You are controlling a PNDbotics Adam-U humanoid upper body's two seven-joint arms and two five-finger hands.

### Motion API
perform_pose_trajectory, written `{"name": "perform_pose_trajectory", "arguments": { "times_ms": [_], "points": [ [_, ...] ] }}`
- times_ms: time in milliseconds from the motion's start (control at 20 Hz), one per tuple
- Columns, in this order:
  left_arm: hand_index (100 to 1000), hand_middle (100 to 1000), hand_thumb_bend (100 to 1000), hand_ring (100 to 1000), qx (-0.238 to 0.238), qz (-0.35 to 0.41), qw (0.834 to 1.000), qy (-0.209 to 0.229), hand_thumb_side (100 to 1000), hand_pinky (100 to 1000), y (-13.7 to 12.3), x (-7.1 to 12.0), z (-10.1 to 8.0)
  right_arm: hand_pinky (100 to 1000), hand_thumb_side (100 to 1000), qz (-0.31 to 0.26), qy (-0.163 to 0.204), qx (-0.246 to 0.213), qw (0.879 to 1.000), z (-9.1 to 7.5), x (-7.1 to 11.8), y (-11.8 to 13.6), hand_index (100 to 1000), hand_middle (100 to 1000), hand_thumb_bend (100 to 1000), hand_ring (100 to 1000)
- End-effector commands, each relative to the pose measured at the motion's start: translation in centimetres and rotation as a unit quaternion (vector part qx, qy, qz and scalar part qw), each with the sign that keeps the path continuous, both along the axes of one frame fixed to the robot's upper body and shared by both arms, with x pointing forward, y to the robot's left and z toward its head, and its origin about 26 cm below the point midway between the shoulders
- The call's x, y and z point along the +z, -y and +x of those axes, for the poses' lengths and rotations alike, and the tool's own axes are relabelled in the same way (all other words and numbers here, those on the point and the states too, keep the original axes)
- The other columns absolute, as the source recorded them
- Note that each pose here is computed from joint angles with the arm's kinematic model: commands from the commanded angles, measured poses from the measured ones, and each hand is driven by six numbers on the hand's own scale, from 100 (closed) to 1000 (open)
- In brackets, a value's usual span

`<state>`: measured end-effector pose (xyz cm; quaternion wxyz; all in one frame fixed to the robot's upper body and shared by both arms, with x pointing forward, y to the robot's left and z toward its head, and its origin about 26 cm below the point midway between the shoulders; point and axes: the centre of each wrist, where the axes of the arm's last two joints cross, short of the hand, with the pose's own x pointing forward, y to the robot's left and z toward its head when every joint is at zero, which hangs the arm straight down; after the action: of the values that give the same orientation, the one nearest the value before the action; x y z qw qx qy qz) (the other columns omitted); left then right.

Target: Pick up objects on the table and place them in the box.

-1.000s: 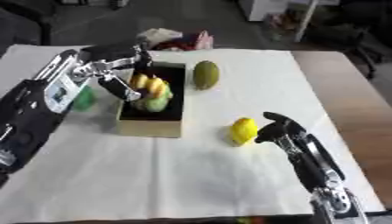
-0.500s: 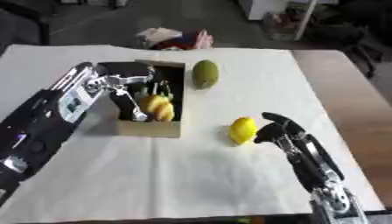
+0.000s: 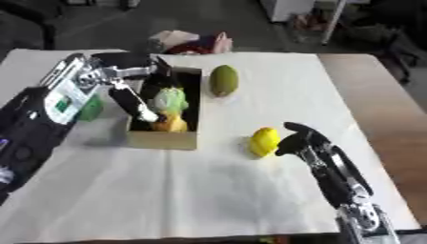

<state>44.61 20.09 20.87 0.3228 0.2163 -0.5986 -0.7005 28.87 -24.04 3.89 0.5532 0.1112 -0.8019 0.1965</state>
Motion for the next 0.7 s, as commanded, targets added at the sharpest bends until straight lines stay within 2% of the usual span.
{"name": "perform_pose_trajectory", "arguments": {
  "times_ms": [50,100,300,500,700],
  "points": [
    [791,653,483,632,0.050,0.007,0.997,0.053,254,725,-3.8,3.2,-0.3,747,725,-0.007,0.010,-0.008,1.000,0.1,0.5,0.6,862,585,100,611],
    [797,656,482,636,0.073,0.021,0.996,0.053,210,727,-5.2,3.2,-0.2,747,726,-0.009,0.009,-0.010,1.000,0.1,0.5,0.7,862,584,100,611],
    [810,701,513,678,0.146,0.092,0.985,0.022,168,748,-10.1,1.9,0.1,747,725,-0.012,0.010,-0.010,1.000,0.1,0.5,0.8,862,585,100,611],
    [814,731,529,718,0.174,0.162,0.971,-0.011,100,765,-13.4,0.8,0.2,747,725,-0.014,0.010,-0.013,1.000,0.0,0.5,1.0,862,585,100,611],
    [816,735,559,727,0.197,0.194,0.961,0.002,100,767,-14.9,0.0,0.2,747,725,-0.015,0.011,-0.011,1.000,0.1,0.6,0.9,862,585,100,611]
  ]
}}
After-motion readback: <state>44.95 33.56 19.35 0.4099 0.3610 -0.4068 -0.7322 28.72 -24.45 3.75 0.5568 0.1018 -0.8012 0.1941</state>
